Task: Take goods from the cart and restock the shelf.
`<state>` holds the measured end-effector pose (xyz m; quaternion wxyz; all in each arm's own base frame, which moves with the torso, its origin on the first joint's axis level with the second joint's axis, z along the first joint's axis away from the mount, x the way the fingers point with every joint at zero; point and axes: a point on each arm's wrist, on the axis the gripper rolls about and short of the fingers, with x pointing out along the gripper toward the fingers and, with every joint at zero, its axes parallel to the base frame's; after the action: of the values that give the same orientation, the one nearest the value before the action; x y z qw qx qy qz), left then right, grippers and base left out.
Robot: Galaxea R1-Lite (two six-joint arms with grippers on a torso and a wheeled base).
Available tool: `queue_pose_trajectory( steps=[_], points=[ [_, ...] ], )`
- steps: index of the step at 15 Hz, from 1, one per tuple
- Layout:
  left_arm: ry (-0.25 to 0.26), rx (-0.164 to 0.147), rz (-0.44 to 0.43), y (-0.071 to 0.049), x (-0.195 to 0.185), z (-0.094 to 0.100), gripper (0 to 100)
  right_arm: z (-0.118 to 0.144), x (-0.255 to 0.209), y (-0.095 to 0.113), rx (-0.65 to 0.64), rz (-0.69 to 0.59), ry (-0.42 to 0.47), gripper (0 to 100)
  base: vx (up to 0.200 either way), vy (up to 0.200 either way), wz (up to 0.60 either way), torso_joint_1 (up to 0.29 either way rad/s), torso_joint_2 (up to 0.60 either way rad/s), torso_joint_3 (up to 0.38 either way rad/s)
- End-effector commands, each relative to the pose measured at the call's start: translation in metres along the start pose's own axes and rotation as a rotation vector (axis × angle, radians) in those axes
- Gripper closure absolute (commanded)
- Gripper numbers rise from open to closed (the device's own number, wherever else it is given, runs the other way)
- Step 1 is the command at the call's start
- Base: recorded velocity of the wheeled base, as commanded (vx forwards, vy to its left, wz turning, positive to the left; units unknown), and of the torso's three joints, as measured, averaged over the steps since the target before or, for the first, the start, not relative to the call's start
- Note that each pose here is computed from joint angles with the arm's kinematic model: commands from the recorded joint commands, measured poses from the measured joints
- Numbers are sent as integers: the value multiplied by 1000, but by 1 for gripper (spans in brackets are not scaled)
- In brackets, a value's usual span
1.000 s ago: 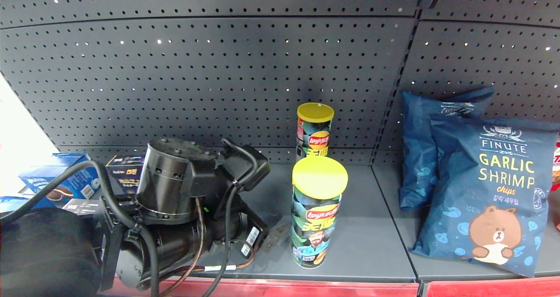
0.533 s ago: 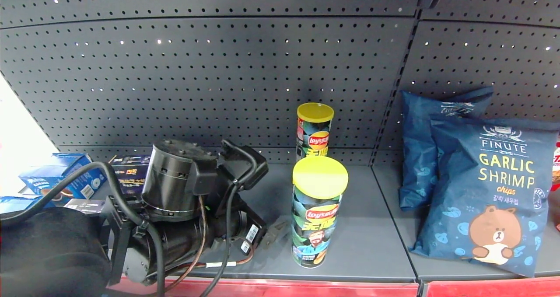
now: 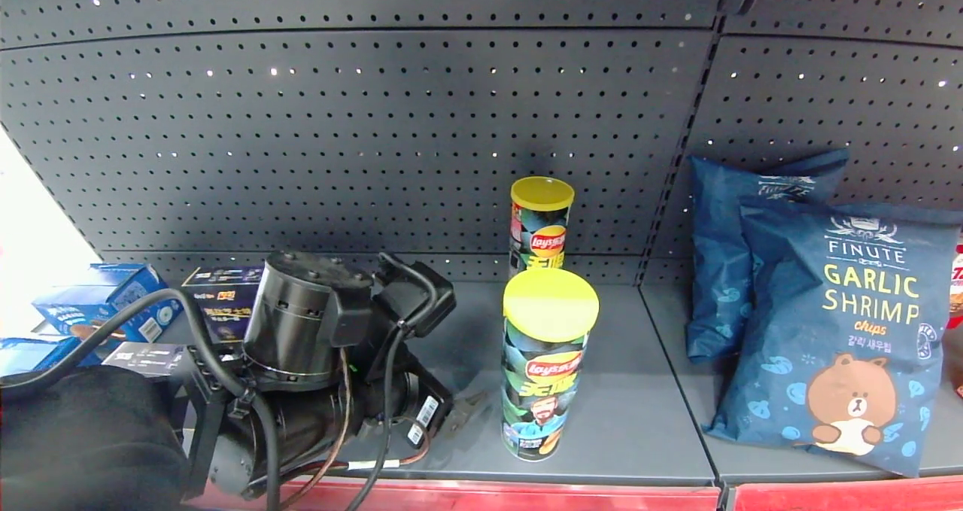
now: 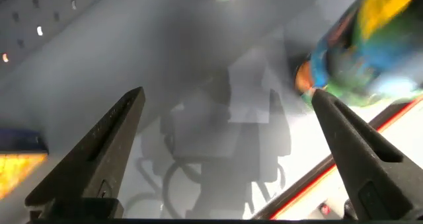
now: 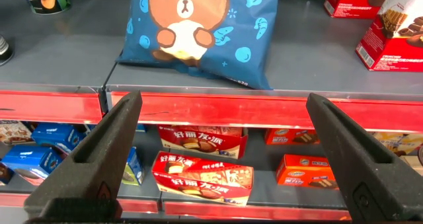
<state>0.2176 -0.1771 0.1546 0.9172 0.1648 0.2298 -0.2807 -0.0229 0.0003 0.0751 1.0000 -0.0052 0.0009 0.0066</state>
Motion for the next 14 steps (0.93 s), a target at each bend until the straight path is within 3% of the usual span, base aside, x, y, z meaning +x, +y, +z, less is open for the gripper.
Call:
queue_pose_trajectory(
  steps=[1, 3, 6, 7, 11, 14],
  points=[
    [-15, -16, 30, 9, -8, 0, 0, 0, 0, 0, 0, 1, 1, 0, 0, 0, 0, 0, 0, 0],
    [-74, -47, 81, 26, -29, 8, 0, 0, 0, 0, 0, 1, 1, 0, 0, 0, 0, 0, 0, 0],
    [-222, -79, 140, 39, -88, 12, 0, 0, 0, 0, 0, 1, 1, 0, 0, 0, 0, 0, 0, 0],
    [-272, -86, 153, 39, -112, 3, 0, 0, 0, 0, 0, 1, 1, 0, 0, 0, 0, 0, 0, 0],
    [-356, -128, 287, 44, -167, -42, 0, 0, 0, 0, 0, 1, 1, 0, 0, 0, 0, 0, 0, 0],
    [-335, -188, 458, 48, -187, -85, 0, 0, 0, 0, 0, 1, 1, 0, 0, 0, 0, 0, 0, 0]
  ],
)
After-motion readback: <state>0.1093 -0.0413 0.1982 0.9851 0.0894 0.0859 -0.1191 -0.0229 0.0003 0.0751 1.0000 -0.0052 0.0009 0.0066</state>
